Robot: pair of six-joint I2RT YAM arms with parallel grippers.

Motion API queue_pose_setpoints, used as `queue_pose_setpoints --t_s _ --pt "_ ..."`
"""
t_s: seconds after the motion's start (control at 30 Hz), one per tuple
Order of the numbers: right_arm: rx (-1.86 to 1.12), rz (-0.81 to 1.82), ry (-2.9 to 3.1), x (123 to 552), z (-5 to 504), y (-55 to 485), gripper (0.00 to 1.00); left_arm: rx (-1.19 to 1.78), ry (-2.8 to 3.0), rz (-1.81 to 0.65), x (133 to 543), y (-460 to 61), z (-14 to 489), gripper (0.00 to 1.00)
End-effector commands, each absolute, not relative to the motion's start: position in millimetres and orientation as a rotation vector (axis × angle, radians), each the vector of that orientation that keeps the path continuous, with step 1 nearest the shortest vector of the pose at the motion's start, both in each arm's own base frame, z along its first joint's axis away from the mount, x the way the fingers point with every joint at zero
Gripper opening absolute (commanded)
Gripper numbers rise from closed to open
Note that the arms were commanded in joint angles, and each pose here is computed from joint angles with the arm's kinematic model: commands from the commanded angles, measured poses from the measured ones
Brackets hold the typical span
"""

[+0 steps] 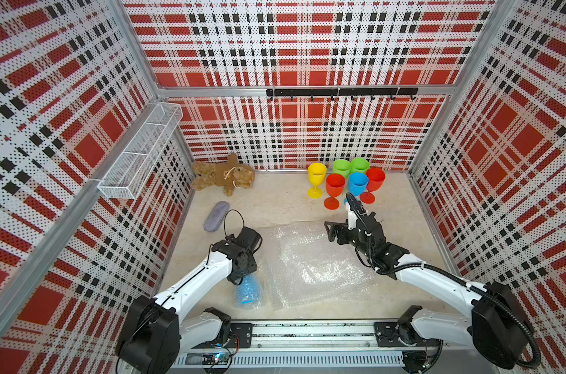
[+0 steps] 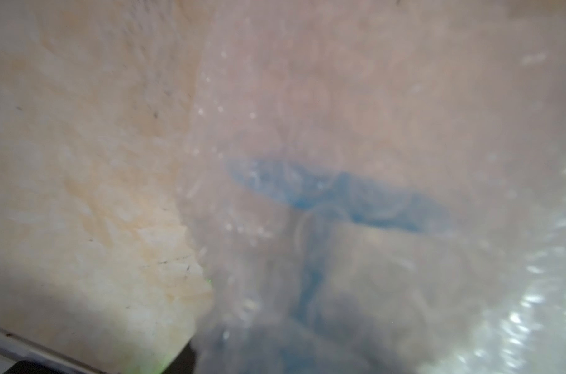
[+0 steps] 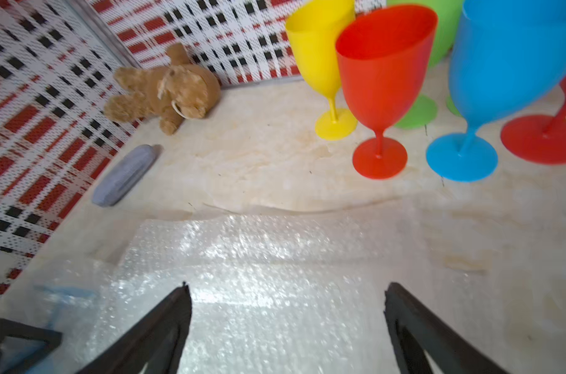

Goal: Unpack wine glasses from bubble wrap
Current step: Pick up the bubble wrap from the center of the board, then place the bubble wrap at the center of the board.

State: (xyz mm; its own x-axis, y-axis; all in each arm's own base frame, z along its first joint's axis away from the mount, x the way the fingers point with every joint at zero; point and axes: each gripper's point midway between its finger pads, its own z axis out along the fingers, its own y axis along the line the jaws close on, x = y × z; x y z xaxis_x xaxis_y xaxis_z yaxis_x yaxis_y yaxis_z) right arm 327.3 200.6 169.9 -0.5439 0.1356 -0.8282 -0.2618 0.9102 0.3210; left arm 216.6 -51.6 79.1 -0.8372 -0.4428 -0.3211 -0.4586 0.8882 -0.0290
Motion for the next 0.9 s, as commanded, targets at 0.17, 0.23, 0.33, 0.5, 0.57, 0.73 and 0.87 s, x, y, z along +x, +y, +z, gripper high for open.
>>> queue_pose_setpoints --t_s 0.17,0.23,0.33,0.5,0.57,0.73,0.87 --pt "-0.065 0.432 2.233 300 147 172 0.95 -0.54 2.577 -0.091 246 -73 150 0.54" --pt "-0.087 0.457 2.242 298 152 176 0.96 -0.51 2.565 -0.141 250 -80 161 0.55" --pt "-0.104 0.468 2.249 296 157 178 0.97 -0.461 2.544 -0.217 255 -93 176 0.56" --pt "-0.13 0.516 2.274 292 156 178 0.97 -0.382 2.477 -0.298 263 -107 212 0.57" --pt "-0.159 0.572 2.277 289 157 184 0.97 -0.324 2.448 -0.411 267 -124 223 0.58" --pt "-0.237 0.782 2.26 280 166 206 0.96 -0.124 2.292 -1.068 267 -211 236 0.61" --pt "-0.268 0.993 2.212 267 179 219 0.94 -0.06 2.127 -1.469 261 -253 231 0.6"
